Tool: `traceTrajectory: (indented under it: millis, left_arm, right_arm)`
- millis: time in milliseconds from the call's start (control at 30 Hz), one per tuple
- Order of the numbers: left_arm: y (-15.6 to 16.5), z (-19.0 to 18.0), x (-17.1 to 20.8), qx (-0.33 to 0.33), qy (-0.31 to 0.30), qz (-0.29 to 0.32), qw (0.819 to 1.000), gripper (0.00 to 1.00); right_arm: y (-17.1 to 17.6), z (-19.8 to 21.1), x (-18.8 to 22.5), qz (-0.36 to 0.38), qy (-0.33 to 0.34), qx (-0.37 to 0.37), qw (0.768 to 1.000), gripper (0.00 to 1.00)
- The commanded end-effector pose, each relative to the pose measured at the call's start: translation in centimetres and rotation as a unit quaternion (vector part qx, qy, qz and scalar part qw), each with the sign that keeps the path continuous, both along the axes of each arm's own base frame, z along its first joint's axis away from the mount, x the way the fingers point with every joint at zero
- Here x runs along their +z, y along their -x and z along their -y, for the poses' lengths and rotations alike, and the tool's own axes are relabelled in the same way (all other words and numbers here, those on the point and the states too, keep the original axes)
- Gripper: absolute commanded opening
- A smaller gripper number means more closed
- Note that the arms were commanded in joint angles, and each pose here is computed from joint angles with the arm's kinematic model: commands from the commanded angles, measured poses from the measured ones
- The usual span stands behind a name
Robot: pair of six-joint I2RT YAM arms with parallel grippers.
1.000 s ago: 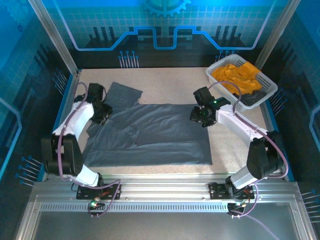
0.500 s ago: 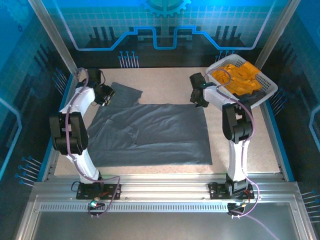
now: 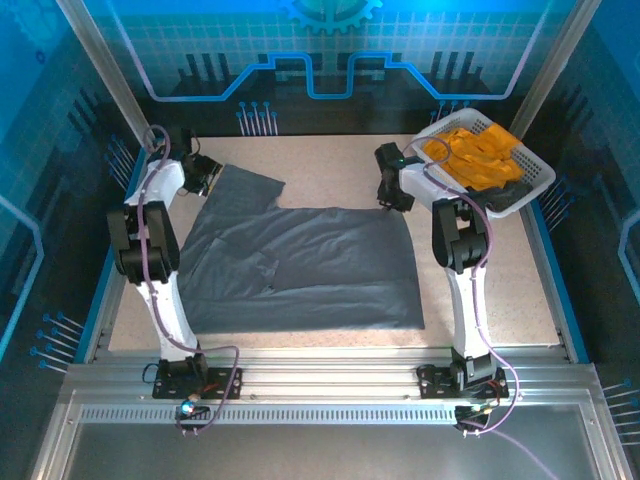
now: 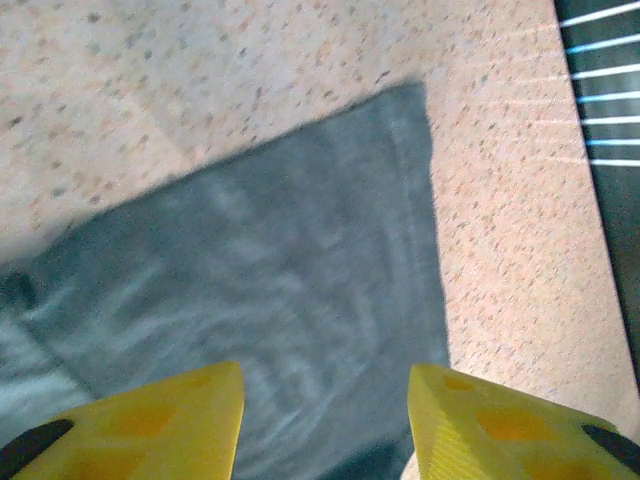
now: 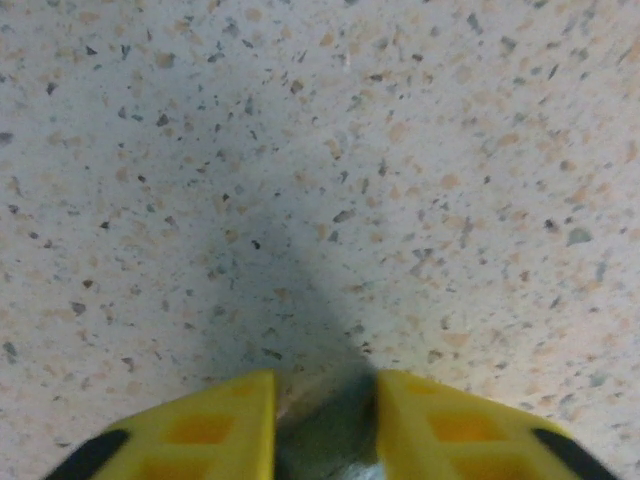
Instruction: Fold and stack the t-shirts
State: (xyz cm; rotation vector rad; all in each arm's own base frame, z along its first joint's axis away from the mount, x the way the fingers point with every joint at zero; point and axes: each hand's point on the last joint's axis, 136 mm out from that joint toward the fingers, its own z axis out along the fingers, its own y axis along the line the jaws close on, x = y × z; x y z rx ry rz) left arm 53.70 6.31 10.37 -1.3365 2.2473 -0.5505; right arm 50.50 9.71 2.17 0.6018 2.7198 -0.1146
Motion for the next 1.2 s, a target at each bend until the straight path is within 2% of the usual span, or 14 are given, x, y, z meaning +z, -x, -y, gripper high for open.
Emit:
traceTrajectory:
  millis: [0, 100, 167, 200, 467, 667, 833, 967, 1067, 1167]
  left_arm:
    - [-2.0, -1.6, -0.8, 0.006, 0.000, 0.006, 1.000, 0.51]
    - [-3.6, -2.6, -1.5, 0.011, -0.008, 0.010, 1.000, 0.55]
    - [-4.8, -3.0, -2.0, 0.009, -0.019, 0.015, 1.000, 0.56]
    - [-5.3, -3.3, -2.3, 0.010, -0.025, 0.015, 1.000, 0.56]
    - [-7.7, -3.9, -5.4, 0.010, -0.057, 0.007, 0.998, 0.57]
    - [-8.8, -0.4, -6.9, -0.030, -0.068, -0.006, 0.997, 0.57]
    - [-7.6, 2.6, -8.5, -0.062, -0.078, -0.049, 0.994, 0.57]
    - [-4.4, 3.2, -10.3, -0.066, -0.081, -0.134, 0.985, 0.55]
    - [-1.5, 3.3, -11.4, -0.067, -0.075, -0.209, 0.973, 0.49]
    - [0.0, 3.1, -11.6, -0.073, -0.089, -0.244, 0.963, 0.35]
  right_arm:
    - [2.4, 1.5, -1.9, -0.067, 0.021, -0.007, 0.997, 0.18]
    - [3.0, 1.6, -1.5, -0.073, 0.024, -0.005, 0.997, 0.07]
    - [3.4, 1.3, -1.7, -0.074, 0.029, 0.002, 0.997, 0.02]
    - [3.3, 1.0, -0.5, -0.060, 0.025, 0.007, 0.998, 0.01]
    - [3.9, -1.2, 1.0, -0.044, 0.021, 0.044, 0.998, 0.00]
    - [4.3, -1.4, 1.2, -0.039, 0.013, 0.050, 0.998, 0.00]
    - [4.4, -1.1, 1.2, -0.038, 0.009, 0.049, 0.998, 0.00]
    - [4.0, -0.6, 1.4, -0.033, 0.006, 0.044, 0.998, 0.00]
    - [3.8, -0.5, 1.5, -0.030, 0.004, 0.043, 0.999, 0.00]
    - [3.7, -0.4, 1.4, -0.030, 0.003, 0.043, 0.999, 0.00]
